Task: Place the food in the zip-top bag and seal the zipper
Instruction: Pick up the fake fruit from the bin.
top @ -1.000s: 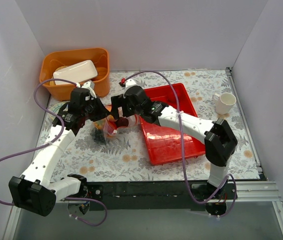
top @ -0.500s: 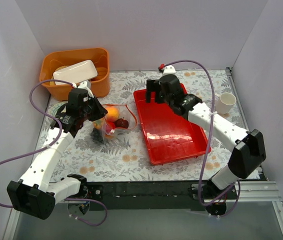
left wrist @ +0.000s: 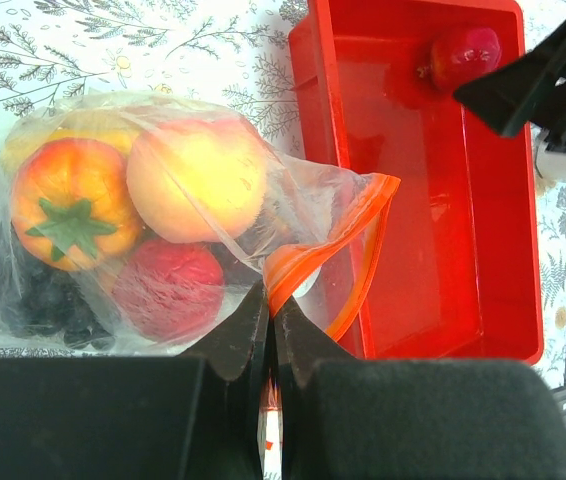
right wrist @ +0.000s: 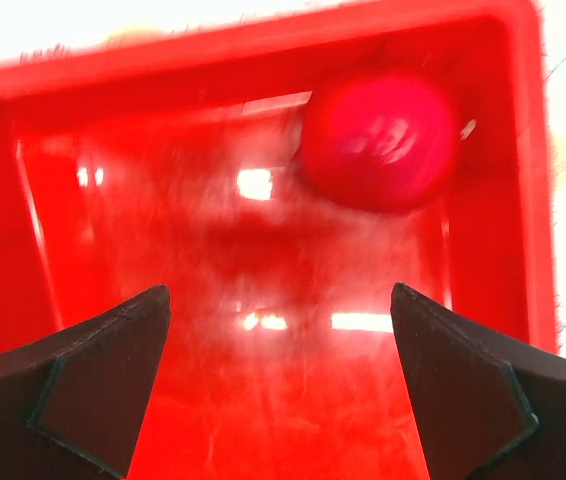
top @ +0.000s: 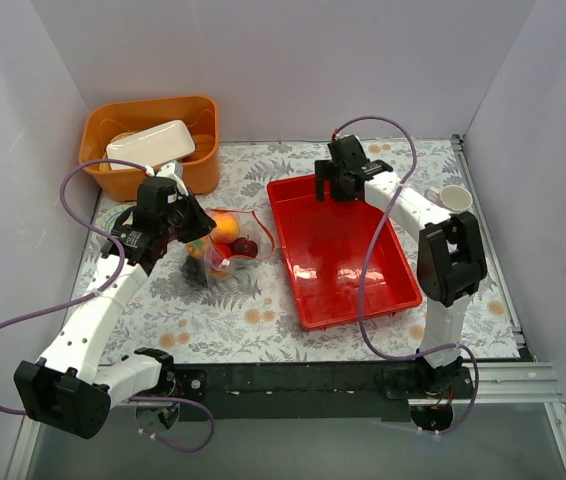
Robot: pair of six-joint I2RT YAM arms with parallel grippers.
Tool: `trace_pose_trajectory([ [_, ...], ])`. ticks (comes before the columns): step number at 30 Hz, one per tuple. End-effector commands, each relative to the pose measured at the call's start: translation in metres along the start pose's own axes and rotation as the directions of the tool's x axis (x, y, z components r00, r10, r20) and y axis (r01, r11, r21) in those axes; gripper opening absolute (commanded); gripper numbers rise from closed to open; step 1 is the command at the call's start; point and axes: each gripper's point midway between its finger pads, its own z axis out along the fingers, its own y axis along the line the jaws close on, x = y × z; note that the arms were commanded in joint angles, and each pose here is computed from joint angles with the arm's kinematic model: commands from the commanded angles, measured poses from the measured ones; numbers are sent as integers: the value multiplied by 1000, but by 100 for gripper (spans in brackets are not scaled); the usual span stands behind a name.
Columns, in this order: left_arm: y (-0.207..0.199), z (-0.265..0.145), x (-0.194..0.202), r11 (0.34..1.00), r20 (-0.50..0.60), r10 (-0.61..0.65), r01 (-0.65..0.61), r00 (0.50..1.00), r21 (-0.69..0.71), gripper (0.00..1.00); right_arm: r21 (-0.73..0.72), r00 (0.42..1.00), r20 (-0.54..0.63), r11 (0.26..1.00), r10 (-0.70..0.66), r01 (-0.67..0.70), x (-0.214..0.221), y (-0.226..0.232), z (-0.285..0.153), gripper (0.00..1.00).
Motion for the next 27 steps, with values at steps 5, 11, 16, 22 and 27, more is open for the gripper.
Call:
trace_pose_trajectory([
  [5,-4,-4,-10,1000,31,13,-13,999,5,0,100,995,54,991,90,-95,-44,-25,25,98],
  [11,-1,0,-8,1000,26,20,-19,999,-4,0,140,982,122,977,142,-158,-42,-34,50,98],
  [16,-1,0,-9,1000,26,24,-24,999,-10,0,187,980,141,968,142,-167,-38,-42,63,98],
  [22,-2,2,-8,1000,19,22,-22,1000,-5,0,206,986,130,969,108,-133,-34,-45,74,98],
  [27,-1,2,-10,1000,22,21,-21,1000,-7,0,209,989,123,973,77,-101,-34,-44,81,98],
])
